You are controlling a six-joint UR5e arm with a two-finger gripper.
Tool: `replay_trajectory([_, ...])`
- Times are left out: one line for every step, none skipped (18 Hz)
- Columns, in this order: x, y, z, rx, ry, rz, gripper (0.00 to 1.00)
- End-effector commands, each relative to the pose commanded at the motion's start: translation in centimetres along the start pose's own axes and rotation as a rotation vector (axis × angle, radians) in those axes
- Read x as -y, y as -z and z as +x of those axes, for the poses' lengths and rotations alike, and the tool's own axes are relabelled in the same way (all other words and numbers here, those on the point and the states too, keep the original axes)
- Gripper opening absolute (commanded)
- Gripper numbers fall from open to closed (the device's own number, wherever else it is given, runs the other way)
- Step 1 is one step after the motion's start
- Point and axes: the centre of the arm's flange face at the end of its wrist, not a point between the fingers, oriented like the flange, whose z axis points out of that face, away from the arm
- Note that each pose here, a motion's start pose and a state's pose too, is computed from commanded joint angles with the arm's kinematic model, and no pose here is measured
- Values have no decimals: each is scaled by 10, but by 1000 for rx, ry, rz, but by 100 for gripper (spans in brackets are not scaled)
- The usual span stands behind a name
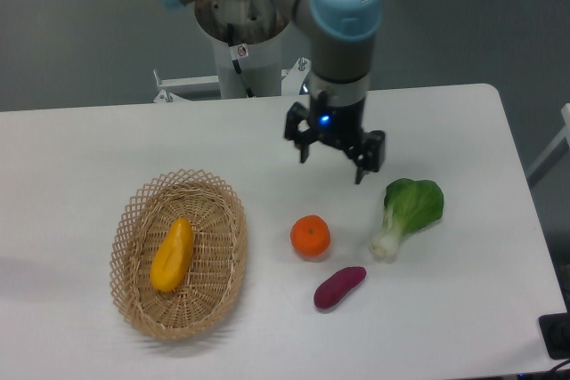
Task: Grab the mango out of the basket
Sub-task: 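Move the open gripper over the basket and lower it toward the yellow mango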
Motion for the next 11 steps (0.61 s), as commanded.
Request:
replay_trajectory([9,-7,11,-9,3,-1,100])
replay_trajectory([20,-15,22,-11,6,3,100])
replay_trajectory([28,-22,31,-12,25,7,100])
replay_trajectory([35,-30,38,-12,54,9,100])
replay_trajectory([43,-38,47,-14,76,14,100])
replay_trajectory([51,-47,61,-25,77,9,100])
replay_trajectory([58,-56,72,-34,65,2,100])
replay_trajectory([63,-70,79,-48,52,-12,100])
replay_trajectory([68,-75,88,-51,39,-12,100])
replay_trajectory([74,-78,100,-54,38,-7,100])
replay_trajectory([81,-88,115,-63,39,-11,100])
